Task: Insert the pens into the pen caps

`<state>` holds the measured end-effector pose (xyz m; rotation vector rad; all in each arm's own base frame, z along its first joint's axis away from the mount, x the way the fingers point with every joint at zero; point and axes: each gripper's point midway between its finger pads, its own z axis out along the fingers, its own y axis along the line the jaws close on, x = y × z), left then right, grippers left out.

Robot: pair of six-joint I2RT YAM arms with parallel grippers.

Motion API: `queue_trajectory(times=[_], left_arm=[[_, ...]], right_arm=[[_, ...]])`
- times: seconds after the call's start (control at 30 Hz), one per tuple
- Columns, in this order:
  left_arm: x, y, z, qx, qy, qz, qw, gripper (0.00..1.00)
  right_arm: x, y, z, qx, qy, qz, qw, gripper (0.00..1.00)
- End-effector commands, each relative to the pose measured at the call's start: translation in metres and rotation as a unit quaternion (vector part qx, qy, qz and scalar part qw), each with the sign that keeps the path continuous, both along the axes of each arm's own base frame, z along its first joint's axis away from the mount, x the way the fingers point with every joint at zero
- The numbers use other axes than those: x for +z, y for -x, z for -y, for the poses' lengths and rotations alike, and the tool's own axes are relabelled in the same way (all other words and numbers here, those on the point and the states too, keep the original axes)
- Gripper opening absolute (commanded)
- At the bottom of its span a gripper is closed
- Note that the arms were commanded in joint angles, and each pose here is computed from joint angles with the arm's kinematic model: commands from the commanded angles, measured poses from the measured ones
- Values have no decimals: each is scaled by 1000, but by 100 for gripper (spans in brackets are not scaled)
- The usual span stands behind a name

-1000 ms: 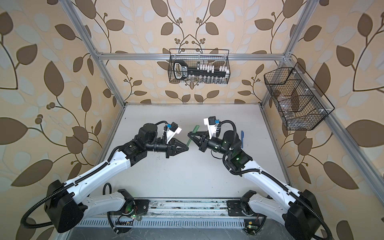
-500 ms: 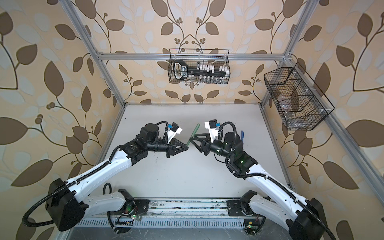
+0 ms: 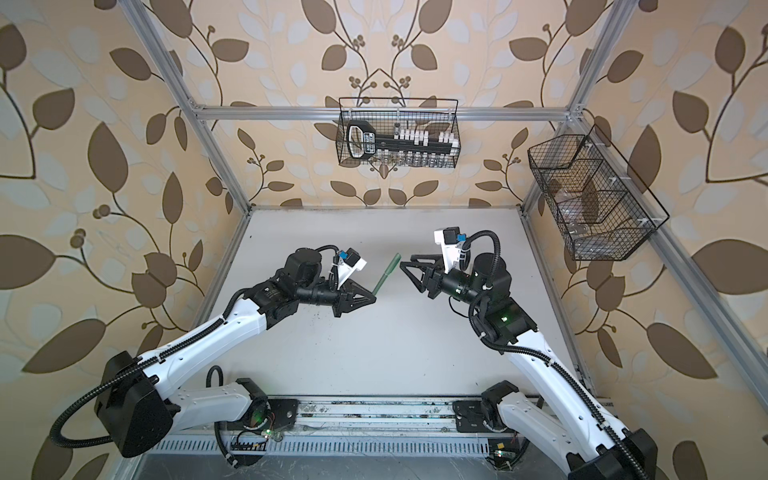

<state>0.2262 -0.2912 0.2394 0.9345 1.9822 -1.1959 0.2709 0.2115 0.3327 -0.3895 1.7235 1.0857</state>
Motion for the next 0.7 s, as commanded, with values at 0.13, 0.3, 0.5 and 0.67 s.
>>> queue_trajectory(times=[0.13, 0.3, 0.5, 0.67], left_arm=[[17, 8, -4, -15, 25, 43, 999, 0], [16, 10, -3, -20, 28, 44, 998, 0], [18, 11, -3, -24, 33, 48, 998, 0], [19, 14, -5, -26, 35, 55, 998, 0]], right_arm=[[1, -4, -13, 34, -20, -13, 999, 54], [5, -9, -20, 49, -39, -10, 998, 55], [2, -18, -28, 61, -41, -14, 997, 55], [3, -22, -35, 68, -38, -13, 997, 54]])
